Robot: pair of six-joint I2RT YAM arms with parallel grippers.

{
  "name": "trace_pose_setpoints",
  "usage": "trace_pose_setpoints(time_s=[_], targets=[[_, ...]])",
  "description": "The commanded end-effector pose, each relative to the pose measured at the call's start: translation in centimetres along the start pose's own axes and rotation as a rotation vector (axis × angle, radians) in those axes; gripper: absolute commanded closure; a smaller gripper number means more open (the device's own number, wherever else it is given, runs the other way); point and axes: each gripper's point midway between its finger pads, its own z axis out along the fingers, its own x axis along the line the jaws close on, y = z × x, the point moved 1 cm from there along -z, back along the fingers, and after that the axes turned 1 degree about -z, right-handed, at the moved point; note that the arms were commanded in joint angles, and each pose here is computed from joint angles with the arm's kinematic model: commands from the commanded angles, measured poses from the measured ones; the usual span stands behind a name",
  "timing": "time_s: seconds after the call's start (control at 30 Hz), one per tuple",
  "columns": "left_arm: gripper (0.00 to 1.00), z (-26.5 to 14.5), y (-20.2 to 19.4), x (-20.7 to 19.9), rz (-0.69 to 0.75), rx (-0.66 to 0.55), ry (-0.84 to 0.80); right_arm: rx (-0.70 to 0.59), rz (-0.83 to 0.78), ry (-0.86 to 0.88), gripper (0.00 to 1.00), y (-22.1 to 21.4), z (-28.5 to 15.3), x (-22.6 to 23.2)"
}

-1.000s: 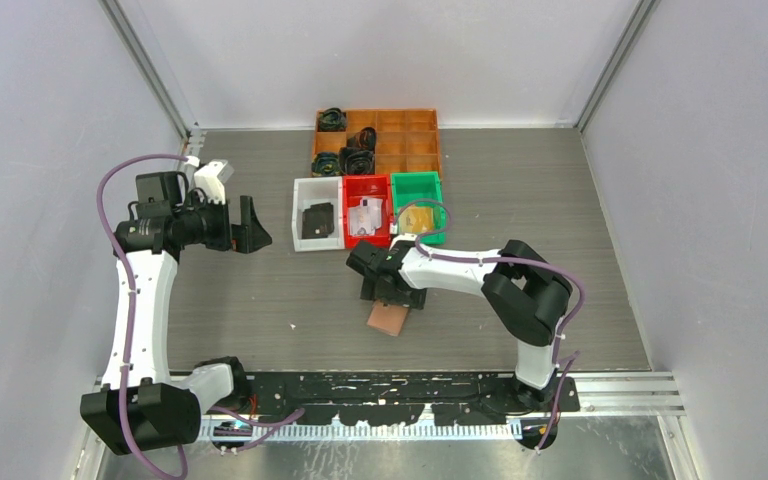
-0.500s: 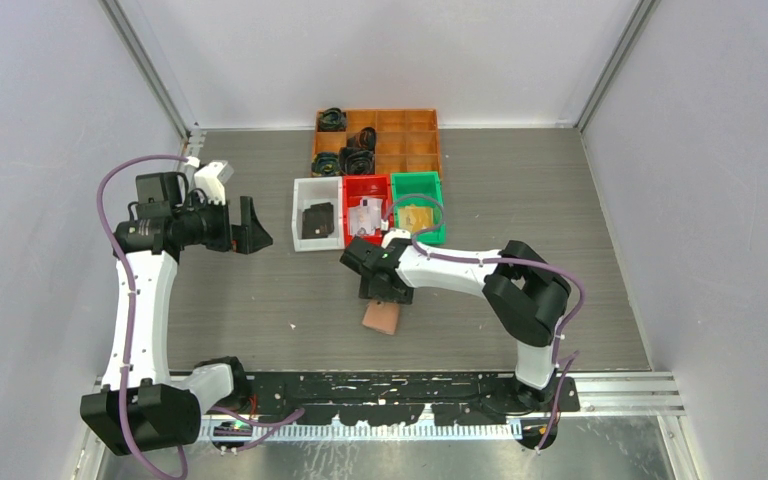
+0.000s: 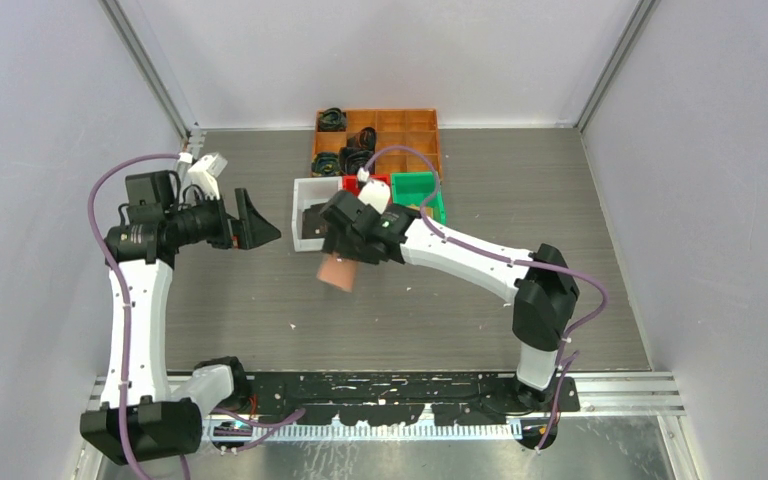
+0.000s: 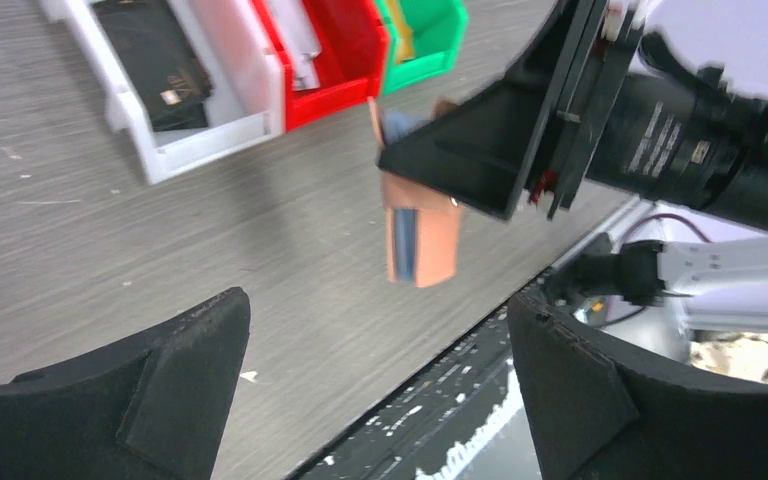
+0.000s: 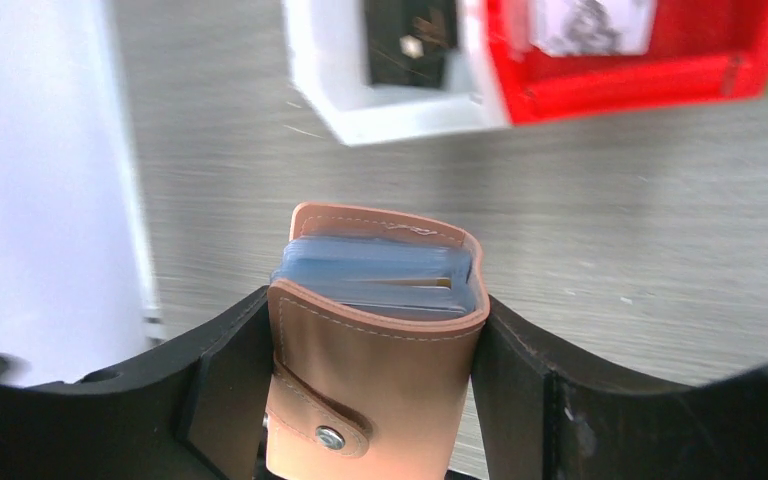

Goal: Take the credit cards out of the card holder
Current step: Pick up the card holder from the center of the board, then open the card holder.

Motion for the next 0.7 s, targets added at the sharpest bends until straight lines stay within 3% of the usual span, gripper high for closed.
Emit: trace_pose_setpoints(time_s=[0.0, 0.4, 0.67], targets=[[0.00, -1.0, 0.4, -4.1, -0.046, -0.074, -0.160, -0.124, 0.155, 0.221, 0.35, 5.6, -4.6, 6.8], [0.01, 0.9, -0.7, -4.7, -0.070, -0.034, -0.161, -0.076, 0.286, 0.390, 0.35, 6.7, -5.9, 11.8], [0.26, 1.7, -0.7, -4.3, -0.088, -0.032, -0.157, -0.015, 0.348, 0.456, 0.35, 5.9, -6.2, 12.9]])
